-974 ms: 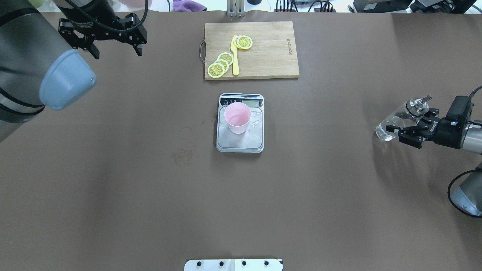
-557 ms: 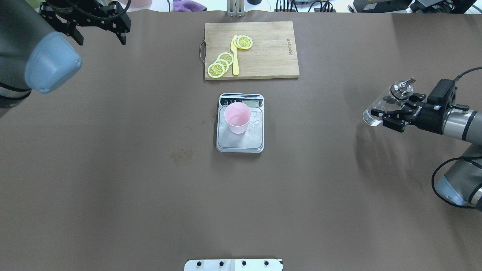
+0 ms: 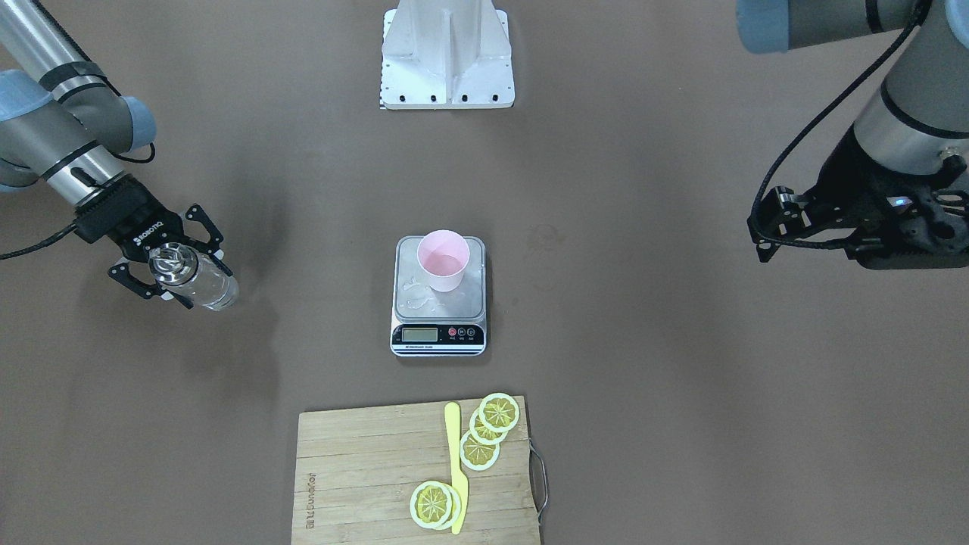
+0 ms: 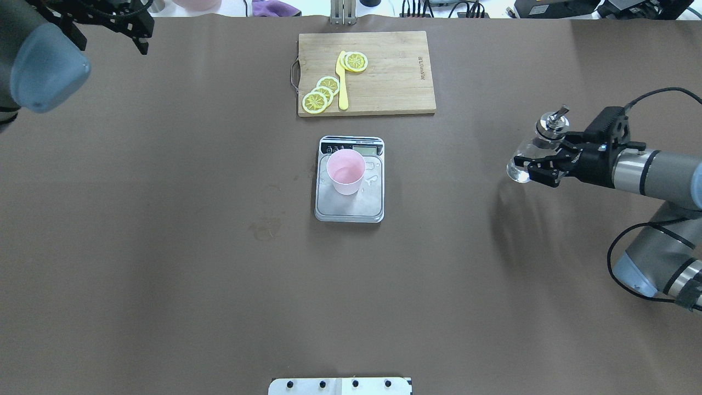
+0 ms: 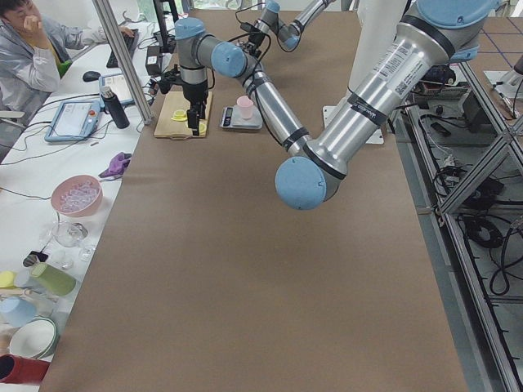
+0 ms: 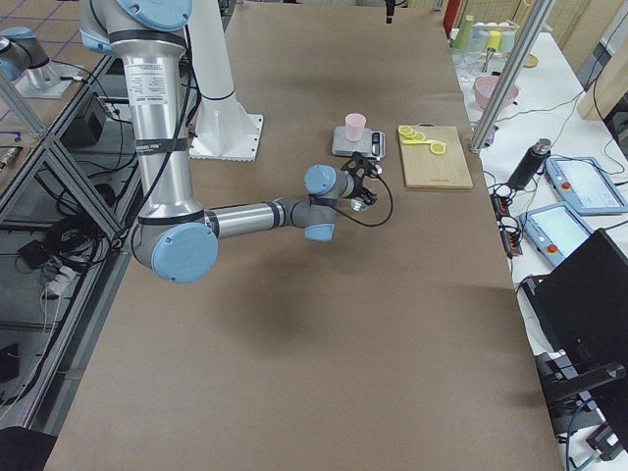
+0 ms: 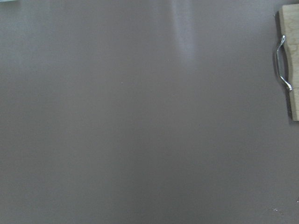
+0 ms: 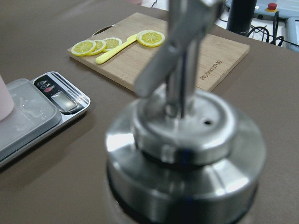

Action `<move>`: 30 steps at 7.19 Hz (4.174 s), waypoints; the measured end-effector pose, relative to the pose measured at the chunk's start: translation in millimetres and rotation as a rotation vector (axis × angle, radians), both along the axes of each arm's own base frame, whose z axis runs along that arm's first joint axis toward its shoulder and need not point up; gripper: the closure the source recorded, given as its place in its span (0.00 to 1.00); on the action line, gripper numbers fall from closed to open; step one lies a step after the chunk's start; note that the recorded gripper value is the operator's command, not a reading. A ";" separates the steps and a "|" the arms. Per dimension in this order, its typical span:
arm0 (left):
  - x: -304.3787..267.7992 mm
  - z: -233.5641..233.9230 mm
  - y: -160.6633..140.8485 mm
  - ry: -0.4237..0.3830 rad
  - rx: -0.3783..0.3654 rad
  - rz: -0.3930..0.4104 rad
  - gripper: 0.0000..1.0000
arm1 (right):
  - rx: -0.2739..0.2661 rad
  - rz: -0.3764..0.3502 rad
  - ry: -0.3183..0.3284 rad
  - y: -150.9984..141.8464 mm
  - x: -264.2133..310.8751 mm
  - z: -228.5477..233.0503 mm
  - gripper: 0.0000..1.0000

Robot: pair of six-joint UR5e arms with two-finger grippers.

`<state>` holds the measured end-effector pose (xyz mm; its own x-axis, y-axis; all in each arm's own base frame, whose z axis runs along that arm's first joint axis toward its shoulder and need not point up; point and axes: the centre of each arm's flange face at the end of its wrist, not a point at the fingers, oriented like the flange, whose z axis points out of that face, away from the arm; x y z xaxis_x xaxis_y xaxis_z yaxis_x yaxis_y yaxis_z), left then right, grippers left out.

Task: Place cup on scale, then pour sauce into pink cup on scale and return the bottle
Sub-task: 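Carry the dispenser with the right gripper over the pink cup, then tilt the dispenser spout into the pink cup with the right gripper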

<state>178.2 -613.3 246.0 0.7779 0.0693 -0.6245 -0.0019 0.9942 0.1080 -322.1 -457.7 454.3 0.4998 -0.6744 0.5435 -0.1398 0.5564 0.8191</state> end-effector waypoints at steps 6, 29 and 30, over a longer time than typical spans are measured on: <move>-52.9 95.5 -32.3 -0.032 0.023 0.082 0.02 | 0.030 -0.087 0.483 34.8 -103.3 -165.8 1.00; -99.3 213.1 -29.8 0.142 -0.009 0.162 0.02 | 0.094 -0.193 1.435 19.2 -216.5 -267.2 1.00; -99.3 213.2 -29.6 0.142 -0.009 0.162 0.02 | 0.105 -0.205 1.456 18.5 -217.2 -267.1 1.00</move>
